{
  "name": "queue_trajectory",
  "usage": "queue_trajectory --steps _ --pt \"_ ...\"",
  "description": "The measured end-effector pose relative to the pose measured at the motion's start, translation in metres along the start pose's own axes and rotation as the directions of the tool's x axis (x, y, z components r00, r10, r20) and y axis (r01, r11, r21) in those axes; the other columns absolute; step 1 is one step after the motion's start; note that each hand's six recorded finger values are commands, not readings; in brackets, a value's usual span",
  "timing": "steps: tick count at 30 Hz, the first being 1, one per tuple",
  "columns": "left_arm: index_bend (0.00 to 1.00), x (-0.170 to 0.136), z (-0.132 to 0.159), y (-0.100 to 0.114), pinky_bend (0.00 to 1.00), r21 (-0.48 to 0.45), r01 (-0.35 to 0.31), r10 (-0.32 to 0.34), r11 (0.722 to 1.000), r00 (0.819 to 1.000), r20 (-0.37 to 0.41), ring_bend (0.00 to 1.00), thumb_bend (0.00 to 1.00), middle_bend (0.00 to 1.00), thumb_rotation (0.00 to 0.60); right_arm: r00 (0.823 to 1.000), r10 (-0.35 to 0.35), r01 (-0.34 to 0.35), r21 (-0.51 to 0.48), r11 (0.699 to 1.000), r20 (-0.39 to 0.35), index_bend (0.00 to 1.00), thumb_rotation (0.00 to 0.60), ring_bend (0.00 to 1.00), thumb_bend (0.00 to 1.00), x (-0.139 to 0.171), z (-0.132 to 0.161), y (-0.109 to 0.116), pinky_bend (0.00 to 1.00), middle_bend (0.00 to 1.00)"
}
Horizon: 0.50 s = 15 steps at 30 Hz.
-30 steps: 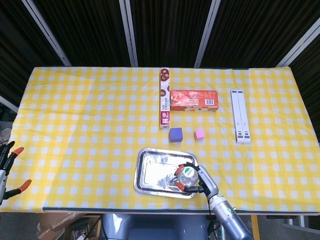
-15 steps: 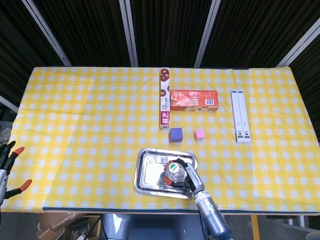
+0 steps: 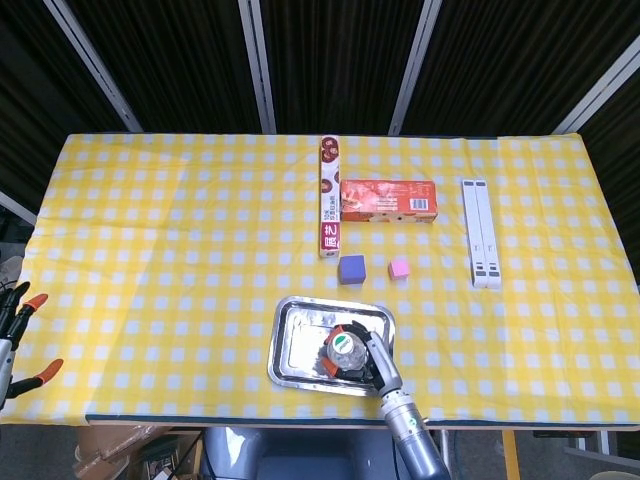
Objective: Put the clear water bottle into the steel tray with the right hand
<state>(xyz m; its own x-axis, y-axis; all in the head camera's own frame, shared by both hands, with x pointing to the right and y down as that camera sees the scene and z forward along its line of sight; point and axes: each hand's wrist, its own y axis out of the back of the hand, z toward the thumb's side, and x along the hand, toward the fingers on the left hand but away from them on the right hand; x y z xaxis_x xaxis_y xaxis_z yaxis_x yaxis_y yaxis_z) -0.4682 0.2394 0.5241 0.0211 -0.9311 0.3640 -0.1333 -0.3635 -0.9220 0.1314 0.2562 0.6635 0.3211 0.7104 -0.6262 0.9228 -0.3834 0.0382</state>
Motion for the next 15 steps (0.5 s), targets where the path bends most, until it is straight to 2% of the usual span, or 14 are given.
queue_trajectory --steps 11,14,15 --pt "0.13 0.000 0.001 0.000 0.00 0.002 -0.002 0.002 1.000 1.000 0.001 0.00 0.22 0.00 0.600 1.000 0.015 -0.015 0.015 1.000 0.020 0.74 0.600 0.22 0.58 0.003 -0.010 -0.007 0.00 0.54" --pt "0.13 0.000 0.001 0.000 0.00 0.003 -0.002 0.002 1.000 1.000 0.002 0.00 0.22 0.00 0.600 0.999 0.026 -0.027 0.017 1.000 0.031 0.71 0.600 0.22 0.47 0.003 -0.012 -0.008 0.00 0.53" --pt "0.13 0.000 0.001 0.000 0.00 0.003 -0.002 0.002 1.000 1.000 0.002 0.00 0.22 0.00 0.600 0.999 0.031 -0.031 0.019 0.999 0.035 0.66 0.600 0.20 0.40 0.002 -0.013 -0.008 0.00 0.52"
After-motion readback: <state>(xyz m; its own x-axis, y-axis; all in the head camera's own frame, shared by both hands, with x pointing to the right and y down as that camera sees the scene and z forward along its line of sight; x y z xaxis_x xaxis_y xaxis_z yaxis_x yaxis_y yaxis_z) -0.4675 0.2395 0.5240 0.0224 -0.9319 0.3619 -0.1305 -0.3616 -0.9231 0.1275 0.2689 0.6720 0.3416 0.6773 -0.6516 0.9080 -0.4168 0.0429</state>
